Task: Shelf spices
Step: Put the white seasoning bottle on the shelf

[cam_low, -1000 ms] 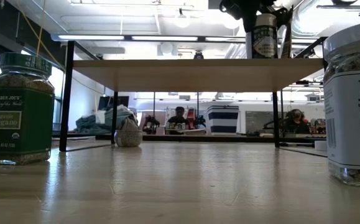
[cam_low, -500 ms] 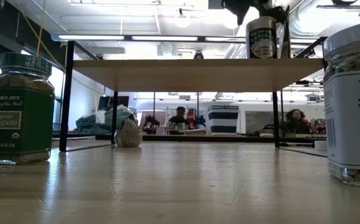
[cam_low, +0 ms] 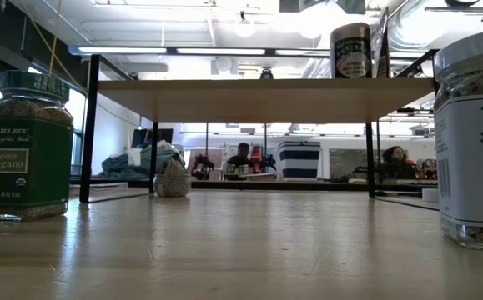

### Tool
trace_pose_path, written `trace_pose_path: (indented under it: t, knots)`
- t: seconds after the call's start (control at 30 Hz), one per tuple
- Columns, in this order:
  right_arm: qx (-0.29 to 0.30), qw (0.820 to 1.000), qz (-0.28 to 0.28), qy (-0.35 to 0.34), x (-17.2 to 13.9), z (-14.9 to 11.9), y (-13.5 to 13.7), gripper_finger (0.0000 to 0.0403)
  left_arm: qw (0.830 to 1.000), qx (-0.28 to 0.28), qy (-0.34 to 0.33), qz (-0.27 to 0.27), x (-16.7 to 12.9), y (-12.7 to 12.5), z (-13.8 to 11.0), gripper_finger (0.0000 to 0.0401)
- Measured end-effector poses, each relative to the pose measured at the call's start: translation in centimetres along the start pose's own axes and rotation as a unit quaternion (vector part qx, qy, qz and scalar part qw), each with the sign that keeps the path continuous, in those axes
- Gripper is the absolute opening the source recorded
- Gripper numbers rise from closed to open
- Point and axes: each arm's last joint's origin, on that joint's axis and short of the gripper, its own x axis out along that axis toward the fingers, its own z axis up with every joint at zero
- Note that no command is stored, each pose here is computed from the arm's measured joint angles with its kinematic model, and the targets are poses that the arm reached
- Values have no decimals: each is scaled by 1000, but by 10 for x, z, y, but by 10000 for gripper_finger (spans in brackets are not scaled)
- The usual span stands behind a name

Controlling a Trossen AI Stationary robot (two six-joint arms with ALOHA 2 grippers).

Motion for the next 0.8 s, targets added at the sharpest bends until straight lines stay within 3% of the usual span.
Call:
trace_pose_path:
  t: [0.13, 0.2, 0.27, 0.4, 0.47, 0.57, 0.7, 0.8]
  knots:
    - [-38, 986, 140, -76, 4, 2, 46, 321, 997, -25, 33, -64, -6, -11, -3, 376]
    - [-49, 980, 172, -86, 11, -4, 64, 321, 995, -31, 44, -85, -9, -16, -5, 376]
    - [-47, 983, 167, -63, 23, -17, 74, 321, 991, -46, 68, -103, -11, -20, -9, 376]
    - [26, 993, 102, 56, 40, -53, 79, 321, 980, -77, 142, -117, -14, -21, -22, 376]
    - [60, 987, 80, 122, 41, -73, 83, 321, 975, -82, 170, -118, -14, -21, -28, 376]
    - [65, 979, 51, 187, 41, -102, 93, 321, 974, -75, 175, -125, -12, -24, -31, 376]
    - [64, 964, -92, 240, 41, -142, 89, 321, 977, -79, 159, -121, -11, -29, -31, 376]
    - [71, 948, -203, 234, 53, -166, 87, 321, 978, -88, 152, -110, -10, -32, -33, 376]
